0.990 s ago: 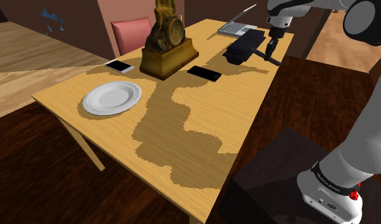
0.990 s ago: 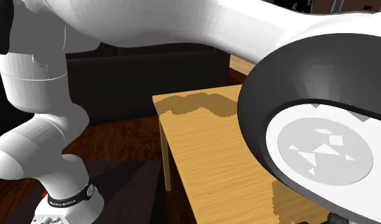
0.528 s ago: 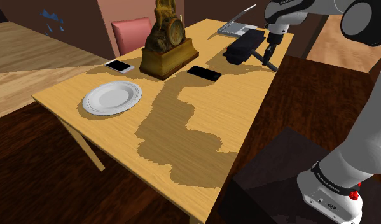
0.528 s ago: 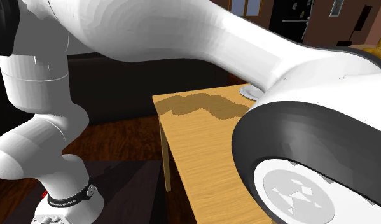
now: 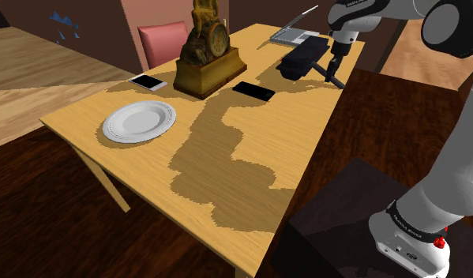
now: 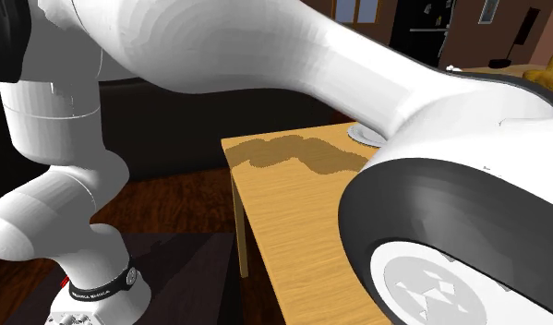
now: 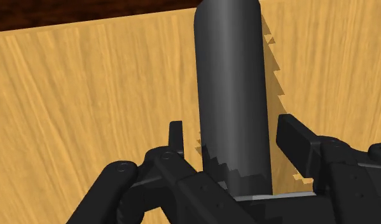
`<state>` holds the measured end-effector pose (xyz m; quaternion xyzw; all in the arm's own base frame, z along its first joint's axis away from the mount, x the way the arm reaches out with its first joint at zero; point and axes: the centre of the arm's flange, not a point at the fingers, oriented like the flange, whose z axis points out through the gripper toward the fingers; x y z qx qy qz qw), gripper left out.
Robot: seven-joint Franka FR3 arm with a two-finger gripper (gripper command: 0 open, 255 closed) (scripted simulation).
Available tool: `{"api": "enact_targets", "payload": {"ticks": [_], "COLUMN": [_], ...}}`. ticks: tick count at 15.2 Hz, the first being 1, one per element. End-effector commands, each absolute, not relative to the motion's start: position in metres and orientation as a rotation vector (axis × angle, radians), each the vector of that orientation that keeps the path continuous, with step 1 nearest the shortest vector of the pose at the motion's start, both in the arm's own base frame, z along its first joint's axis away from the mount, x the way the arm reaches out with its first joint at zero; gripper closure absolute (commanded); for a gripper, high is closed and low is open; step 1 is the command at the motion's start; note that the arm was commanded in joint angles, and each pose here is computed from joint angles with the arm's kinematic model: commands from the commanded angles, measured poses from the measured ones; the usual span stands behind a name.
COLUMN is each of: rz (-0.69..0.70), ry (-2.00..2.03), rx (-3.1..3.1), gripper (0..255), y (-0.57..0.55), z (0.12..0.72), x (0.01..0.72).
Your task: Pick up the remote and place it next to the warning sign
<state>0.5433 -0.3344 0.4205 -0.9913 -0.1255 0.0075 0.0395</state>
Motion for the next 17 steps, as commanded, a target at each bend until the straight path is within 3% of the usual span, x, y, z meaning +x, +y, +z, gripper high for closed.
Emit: {"api": "enact_targets", "payload": {"ticks": [1, 5, 9, 17], "rz": [0.029, 0.029, 0.029, 0.029], "ry": [-0.382, -0.382, -0.382, -0.382], "rx": [-3.038, -3.038, -3.038, -3.038], "gripper": [0, 0, 0, 0], "y": [-0.336, -0.333, -0.337, -0.337], "z": [0.417, 0.417, 0.467, 0.467], "x": [0.543, 0.542, 0.544, 0.544]}}
